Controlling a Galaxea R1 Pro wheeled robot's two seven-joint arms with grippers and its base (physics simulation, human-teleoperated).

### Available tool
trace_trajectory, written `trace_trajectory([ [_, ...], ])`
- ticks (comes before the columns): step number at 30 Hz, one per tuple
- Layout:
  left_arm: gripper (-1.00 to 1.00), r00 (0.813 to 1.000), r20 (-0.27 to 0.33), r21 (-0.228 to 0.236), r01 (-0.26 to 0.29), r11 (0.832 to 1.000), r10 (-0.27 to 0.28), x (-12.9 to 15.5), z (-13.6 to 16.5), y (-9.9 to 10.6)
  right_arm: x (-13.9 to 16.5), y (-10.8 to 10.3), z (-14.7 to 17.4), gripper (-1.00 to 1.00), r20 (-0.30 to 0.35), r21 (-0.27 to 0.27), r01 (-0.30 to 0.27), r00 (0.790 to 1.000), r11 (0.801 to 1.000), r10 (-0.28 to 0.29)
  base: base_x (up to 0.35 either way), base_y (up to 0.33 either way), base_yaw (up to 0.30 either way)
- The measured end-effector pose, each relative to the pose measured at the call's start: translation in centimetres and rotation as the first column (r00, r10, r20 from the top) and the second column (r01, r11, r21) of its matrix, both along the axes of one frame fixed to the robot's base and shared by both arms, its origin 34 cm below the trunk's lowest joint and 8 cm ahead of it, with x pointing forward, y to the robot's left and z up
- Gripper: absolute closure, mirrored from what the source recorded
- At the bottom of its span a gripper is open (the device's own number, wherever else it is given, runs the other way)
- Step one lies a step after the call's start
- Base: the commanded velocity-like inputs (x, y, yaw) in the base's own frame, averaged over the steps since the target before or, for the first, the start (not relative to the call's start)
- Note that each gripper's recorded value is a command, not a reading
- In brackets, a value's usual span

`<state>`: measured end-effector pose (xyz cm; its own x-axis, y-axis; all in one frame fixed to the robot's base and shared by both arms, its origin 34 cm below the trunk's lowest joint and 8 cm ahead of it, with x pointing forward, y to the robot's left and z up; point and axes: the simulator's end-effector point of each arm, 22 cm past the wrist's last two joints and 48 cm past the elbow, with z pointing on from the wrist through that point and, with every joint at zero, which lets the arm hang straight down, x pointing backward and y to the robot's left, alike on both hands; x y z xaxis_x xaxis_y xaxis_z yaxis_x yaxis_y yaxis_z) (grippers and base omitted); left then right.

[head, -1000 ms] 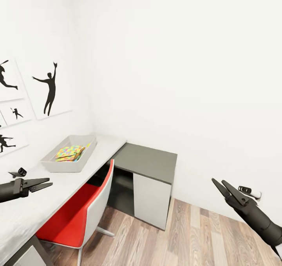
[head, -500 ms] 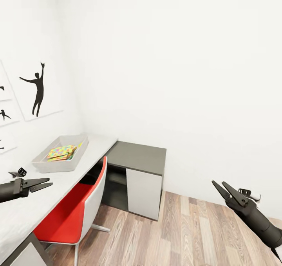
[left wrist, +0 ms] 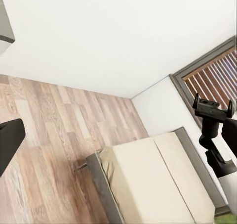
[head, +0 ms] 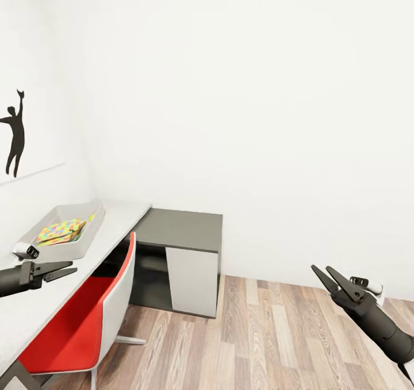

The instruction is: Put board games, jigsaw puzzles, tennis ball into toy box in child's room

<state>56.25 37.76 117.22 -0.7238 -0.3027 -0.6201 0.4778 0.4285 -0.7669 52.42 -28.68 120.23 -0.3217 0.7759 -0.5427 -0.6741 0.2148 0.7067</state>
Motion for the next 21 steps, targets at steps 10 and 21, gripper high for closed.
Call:
trace_trajectory([
  [10,-1.0,1.0,-0.001,0.0,0.0,1.0,0.0,0.0,0.0,0.0,0.1,0.0,-0.1,-1.0,-0.004,-0.001,0.003,1.0,1.0,-0.003,0.0,0.0,-0.278],
  [21,-1.0,0.999,0.03,-0.002,0.022,1.0,-0.022,0.1,-0.6,-1.4,0.5,0.3,-0.7,-1.0,-0.025,-0.018,0.015,1.0,1.0,-0.015,0.0,0.0,-0.109],
])
